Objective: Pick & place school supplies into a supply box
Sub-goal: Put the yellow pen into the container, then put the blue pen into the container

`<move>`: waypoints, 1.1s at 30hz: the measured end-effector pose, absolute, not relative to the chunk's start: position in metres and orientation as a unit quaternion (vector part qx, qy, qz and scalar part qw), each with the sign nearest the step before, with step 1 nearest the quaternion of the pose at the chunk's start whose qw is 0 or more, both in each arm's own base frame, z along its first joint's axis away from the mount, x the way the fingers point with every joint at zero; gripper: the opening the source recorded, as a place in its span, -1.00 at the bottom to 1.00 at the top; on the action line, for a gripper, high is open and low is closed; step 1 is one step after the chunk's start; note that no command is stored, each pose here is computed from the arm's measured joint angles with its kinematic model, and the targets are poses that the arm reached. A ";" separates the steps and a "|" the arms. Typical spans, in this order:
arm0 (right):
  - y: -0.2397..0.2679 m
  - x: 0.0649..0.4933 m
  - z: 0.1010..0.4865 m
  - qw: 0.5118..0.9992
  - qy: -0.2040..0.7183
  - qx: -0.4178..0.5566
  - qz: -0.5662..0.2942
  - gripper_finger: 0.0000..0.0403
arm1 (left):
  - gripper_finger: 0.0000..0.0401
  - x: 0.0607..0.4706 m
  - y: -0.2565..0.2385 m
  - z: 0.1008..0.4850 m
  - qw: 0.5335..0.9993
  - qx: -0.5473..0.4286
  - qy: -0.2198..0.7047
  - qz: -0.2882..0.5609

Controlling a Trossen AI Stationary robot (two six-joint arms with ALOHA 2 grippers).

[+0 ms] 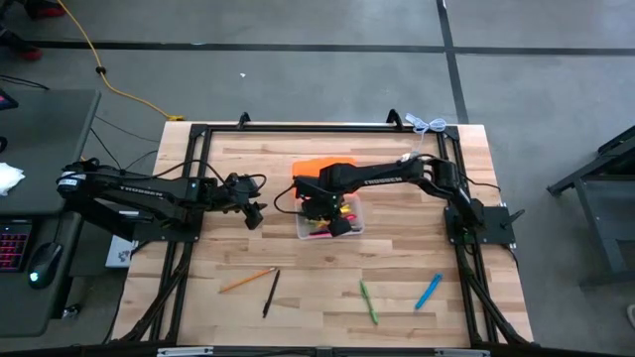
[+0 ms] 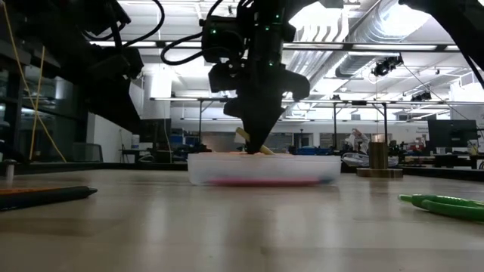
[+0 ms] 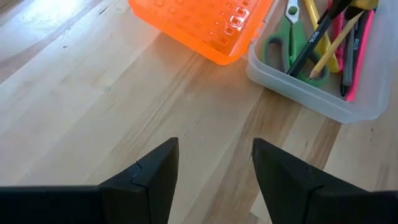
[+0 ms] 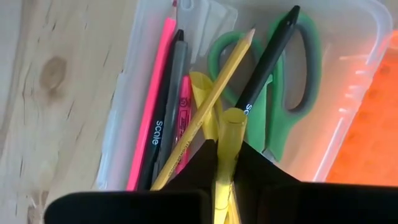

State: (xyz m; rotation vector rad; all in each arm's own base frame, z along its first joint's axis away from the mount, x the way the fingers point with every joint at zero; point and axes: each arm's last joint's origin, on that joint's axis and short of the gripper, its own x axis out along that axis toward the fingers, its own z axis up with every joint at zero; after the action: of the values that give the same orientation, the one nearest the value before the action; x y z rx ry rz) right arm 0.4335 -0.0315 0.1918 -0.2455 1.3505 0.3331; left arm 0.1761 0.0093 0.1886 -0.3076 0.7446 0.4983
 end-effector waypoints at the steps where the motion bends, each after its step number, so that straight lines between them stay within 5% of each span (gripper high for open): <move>1: -0.032 0.434 0.192 0.761 0.620 -0.113 0.152 -0.90 | 0.16 0.176 0.009 0.189 0.890 -0.148 0.359 0.240; 33: -0.032 0.436 0.192 0.772 0.605 -0.097 0.169 -0.74 | 0.16 0.176 0.009 0.189 0.890 -0.146 0.359 0.239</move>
State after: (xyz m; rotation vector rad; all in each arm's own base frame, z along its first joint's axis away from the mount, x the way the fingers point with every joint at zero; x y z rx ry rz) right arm 0.4359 -0.0324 0.1920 -0.2099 1.3123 0.3669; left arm 0.1760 0.0093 0.1885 -0.3026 0.7462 0.4963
